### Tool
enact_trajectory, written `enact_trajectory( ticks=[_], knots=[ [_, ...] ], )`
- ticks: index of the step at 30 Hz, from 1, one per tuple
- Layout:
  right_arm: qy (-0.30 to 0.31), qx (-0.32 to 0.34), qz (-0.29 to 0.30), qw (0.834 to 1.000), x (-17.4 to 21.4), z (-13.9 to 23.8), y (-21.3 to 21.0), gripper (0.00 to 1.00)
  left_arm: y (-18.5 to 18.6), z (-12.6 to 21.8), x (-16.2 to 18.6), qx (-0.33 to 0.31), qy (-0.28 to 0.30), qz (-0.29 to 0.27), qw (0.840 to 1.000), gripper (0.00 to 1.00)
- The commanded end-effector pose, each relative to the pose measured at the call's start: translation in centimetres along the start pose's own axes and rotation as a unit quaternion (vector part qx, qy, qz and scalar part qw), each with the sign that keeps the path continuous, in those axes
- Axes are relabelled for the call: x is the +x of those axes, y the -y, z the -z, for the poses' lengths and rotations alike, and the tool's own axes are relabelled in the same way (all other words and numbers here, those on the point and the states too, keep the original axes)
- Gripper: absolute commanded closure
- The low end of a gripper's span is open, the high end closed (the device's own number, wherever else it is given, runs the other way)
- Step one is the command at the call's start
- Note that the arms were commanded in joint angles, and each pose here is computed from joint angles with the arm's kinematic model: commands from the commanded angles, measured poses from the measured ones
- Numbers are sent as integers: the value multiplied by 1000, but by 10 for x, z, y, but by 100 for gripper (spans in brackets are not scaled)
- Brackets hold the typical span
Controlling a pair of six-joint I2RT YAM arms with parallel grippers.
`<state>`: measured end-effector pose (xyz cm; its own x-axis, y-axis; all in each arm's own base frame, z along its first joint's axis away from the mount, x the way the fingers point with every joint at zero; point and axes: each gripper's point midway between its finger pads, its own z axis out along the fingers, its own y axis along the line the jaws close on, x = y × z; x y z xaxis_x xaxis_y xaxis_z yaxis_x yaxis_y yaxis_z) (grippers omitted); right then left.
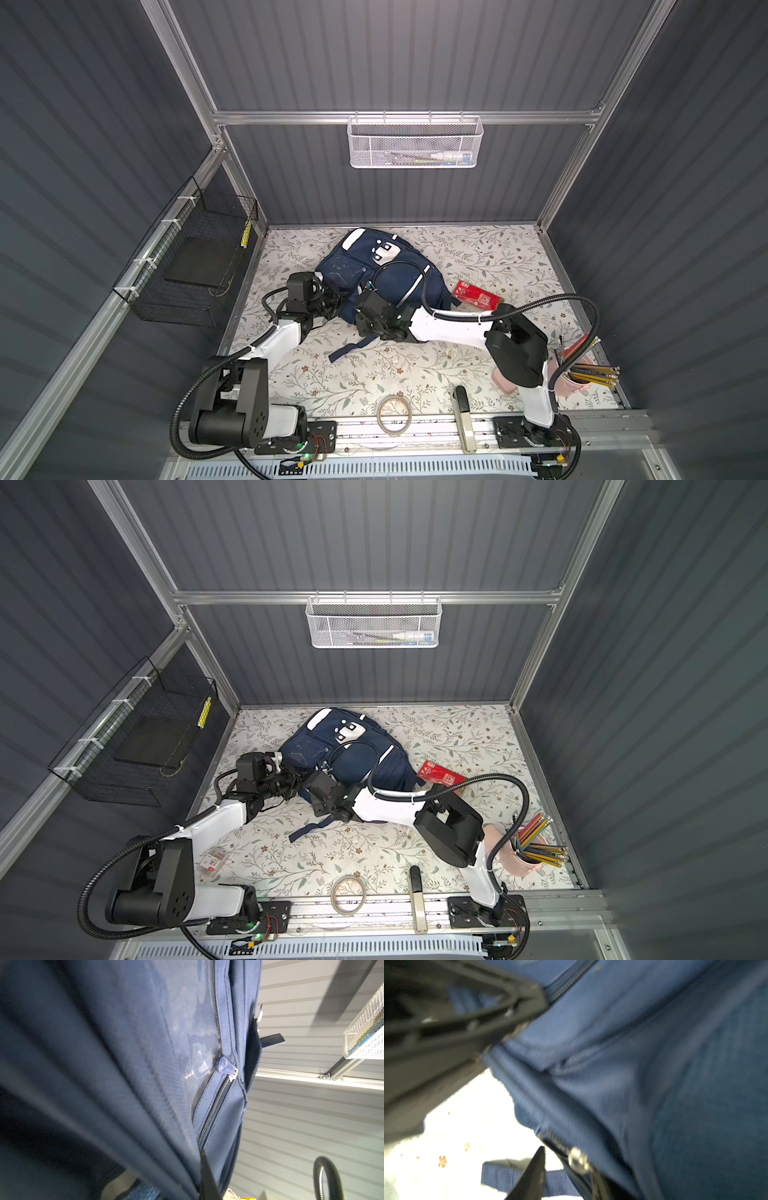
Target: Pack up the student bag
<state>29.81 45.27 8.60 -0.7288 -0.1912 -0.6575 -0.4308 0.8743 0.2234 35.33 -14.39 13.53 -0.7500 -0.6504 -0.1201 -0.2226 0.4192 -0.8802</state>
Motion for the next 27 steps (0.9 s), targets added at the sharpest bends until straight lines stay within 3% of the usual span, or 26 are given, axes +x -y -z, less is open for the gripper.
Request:
enact_trajectory(
  ticks=[1,9,27],
  knots=[
    [62,49,-35,996,-41,-13,38,78,10,6,39,26,-76,-1,997,100],
    [54,29,-32,998,-39,1,38,100,3,4,38,13,-77,-5,997,100],
    [-87,56,-58,993,36,39,73,100,25,5,-2,33,-45,-15,998,100]
  ],
)
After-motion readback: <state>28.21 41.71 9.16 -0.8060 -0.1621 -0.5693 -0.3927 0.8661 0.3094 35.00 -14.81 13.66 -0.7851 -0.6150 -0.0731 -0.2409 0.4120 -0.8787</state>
